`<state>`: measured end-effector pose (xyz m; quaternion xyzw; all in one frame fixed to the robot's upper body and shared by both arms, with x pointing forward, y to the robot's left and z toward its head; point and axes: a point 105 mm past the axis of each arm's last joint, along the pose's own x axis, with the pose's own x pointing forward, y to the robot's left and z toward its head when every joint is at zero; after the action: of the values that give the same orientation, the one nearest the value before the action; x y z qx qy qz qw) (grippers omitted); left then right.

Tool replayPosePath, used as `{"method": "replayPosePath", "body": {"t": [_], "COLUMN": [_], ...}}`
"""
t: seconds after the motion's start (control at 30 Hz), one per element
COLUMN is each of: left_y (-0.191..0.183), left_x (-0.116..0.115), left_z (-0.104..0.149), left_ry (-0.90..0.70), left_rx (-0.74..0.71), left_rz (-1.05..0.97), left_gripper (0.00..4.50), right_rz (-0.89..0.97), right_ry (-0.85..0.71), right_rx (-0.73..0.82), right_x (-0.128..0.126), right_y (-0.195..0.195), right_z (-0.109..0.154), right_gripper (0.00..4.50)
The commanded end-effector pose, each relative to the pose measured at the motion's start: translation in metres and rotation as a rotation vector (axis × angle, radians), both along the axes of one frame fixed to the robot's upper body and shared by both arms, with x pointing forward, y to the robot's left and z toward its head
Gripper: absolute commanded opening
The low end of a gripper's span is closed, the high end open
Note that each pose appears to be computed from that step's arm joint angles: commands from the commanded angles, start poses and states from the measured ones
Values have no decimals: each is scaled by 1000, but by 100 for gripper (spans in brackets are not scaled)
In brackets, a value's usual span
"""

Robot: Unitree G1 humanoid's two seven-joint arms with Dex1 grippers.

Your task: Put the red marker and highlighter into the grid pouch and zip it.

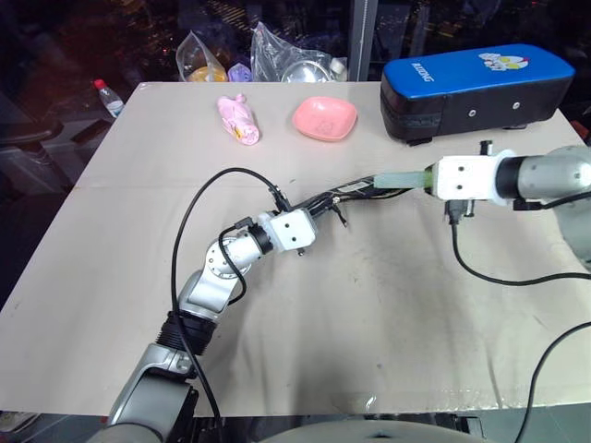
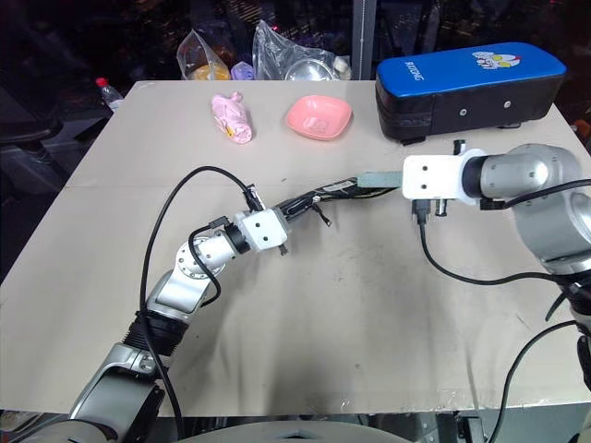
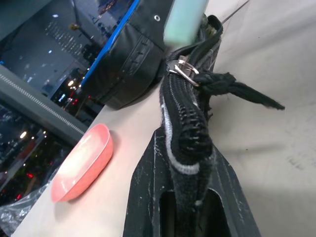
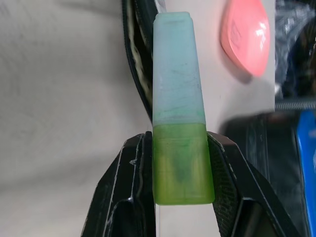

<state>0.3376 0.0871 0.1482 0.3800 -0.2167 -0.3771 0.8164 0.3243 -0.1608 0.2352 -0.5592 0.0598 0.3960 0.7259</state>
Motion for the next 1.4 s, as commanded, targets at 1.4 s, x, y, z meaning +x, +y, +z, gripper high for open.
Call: {"method": "replayPosePath", "body": {"t": [1.4], "left_y": [-30], "left_x": [-13], "left_z": [37], "left_ry": [-106], "left_rx": [-102], "left_rz": [-142], "left_gripper": [0], "right_rz": [351], "right_ry": [-288], "right_rx": [-150], "right_x": [22], "right_y": [65], "right_z": [-6], "right_gripper": [85]}}
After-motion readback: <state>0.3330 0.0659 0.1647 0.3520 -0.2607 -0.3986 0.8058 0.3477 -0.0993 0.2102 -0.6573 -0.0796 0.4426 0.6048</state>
